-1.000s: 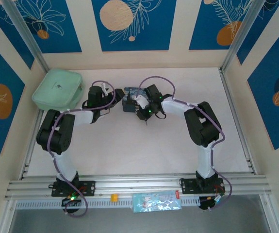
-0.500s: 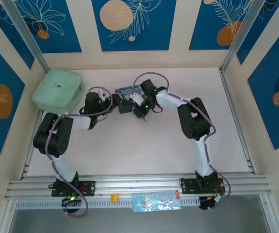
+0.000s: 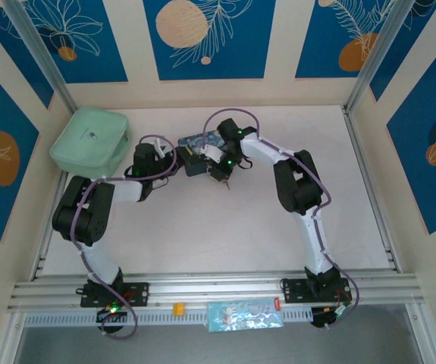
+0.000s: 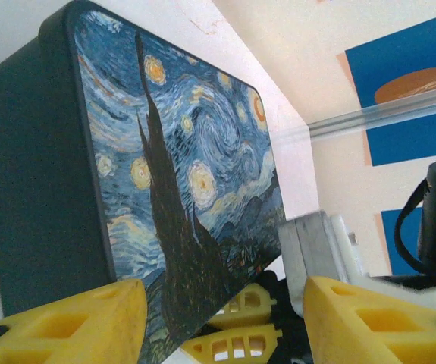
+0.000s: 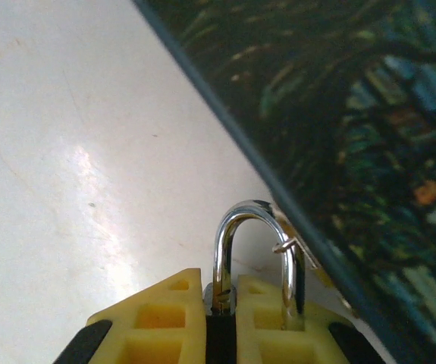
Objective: Unlock a padlock with a key
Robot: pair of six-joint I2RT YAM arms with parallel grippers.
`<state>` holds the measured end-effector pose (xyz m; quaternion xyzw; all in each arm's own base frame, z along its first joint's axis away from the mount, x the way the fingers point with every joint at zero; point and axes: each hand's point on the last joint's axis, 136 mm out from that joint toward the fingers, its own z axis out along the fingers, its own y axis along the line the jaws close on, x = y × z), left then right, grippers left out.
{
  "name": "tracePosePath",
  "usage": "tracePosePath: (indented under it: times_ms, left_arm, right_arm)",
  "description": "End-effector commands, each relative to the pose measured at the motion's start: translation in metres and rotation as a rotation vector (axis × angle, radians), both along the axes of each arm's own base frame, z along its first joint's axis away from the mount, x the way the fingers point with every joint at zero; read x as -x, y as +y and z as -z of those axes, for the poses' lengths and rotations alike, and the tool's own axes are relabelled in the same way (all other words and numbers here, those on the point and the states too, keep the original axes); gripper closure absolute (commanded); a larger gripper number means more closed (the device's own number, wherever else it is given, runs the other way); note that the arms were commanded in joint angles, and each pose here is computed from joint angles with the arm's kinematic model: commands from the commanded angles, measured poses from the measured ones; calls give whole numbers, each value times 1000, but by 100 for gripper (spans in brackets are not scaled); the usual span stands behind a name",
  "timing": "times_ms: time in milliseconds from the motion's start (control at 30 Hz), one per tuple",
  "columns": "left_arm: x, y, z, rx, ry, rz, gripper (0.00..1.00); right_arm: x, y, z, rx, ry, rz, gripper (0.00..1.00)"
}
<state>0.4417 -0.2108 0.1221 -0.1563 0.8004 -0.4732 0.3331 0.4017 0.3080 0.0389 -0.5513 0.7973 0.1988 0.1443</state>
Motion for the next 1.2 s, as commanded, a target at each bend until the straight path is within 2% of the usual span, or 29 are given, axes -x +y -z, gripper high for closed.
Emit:
tracePosePath:
  times_ms: [0,133,233,367,533,733,900,1067,1167]
  left_arm:
    - [-3,-11,12,-53,30,56,44]
    - [-12,-13,8,-73,17,63,44]
    - [-11,-14,2,-59,7,70,44]
    - [8,-9,-7,-81,-17,91,42]
    - [40,8,-10,-130,13,83,39]
    - [61,11,-12,-12,20,25,38]
    - [64,-2,8,5,38,-27,42]
    - [46,-28,26,91,-7,-59,59]
    - [39,-39,30,100,-37,-67,59]
  right_arm:
    - [23,14,5,3,-42,-191,100]
    - [21,21,4,5,-162,-265,100]
    - [17,29,4,-17,-219,-248,100]
    - [14,26,-3,-79,-166,-165,100]
    - [11,24,-11,-108,-124,-106,100]
    - [16,31,-19,-159,-55,-51,100]
    - [16,31,-21,-159,2,10,100]
    - [24,34,-24,-189,37,29,100]
    - [28,34,-24,-198,63,35,100]
